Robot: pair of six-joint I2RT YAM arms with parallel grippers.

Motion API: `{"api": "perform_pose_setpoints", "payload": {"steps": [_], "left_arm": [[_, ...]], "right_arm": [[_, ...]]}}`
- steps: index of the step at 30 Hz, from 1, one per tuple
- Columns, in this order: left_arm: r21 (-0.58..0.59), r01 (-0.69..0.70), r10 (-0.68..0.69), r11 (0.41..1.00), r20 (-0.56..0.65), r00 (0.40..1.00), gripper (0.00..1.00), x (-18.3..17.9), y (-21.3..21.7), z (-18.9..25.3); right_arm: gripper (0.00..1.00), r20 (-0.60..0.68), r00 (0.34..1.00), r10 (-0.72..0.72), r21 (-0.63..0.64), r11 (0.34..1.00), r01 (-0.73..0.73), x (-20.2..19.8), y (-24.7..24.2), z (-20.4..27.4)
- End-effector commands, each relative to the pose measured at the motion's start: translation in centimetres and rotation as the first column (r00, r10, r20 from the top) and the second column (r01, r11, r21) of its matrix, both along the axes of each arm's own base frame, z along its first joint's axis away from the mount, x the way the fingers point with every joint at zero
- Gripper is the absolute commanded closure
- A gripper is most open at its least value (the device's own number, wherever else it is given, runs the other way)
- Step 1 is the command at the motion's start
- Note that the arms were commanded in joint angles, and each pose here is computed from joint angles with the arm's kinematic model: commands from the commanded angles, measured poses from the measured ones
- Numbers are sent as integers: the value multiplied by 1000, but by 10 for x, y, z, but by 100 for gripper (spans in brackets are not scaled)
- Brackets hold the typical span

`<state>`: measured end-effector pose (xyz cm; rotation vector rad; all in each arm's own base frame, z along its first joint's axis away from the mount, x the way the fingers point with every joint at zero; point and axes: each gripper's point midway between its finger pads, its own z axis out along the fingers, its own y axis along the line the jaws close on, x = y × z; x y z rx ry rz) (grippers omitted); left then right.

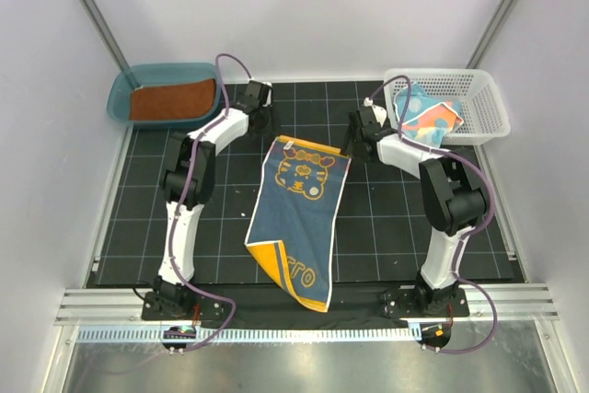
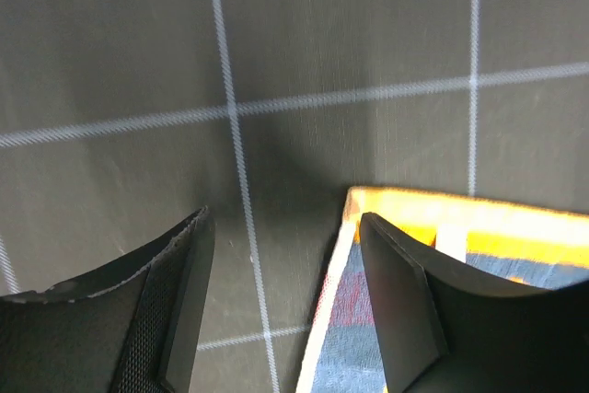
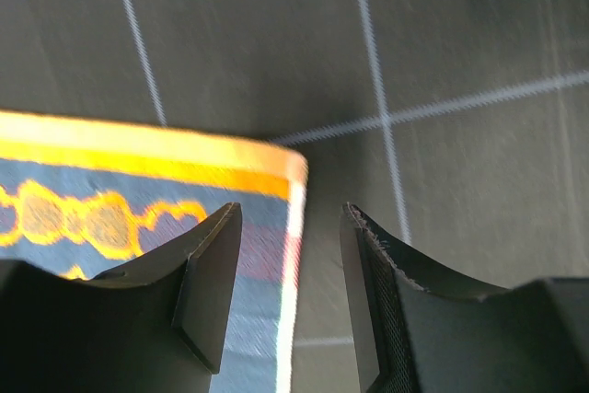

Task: Fold and stack the towels
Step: Flatten out the crumpled towel

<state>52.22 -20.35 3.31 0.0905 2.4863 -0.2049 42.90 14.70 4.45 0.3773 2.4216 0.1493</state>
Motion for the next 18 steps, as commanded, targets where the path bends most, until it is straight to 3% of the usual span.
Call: {"api": "perform_pose_setpoints", "payload": {"steps": [1,6,18], "left_arm": [[-44,33,-30,998,76,997,33,21,-10,17],[-56,41,-38,998,59,998,36,24,-15,7],[-111,97,-98,989,-6,995,38,-15,-20,-8]], "right_arm": [[46,93,996,-17,-5,1000,17,28,3,24],[47,55,998,-19,-22,1000,20,32,4,10],[48,-1,1000,-29,-29,999,29,29,5,-14]]}}
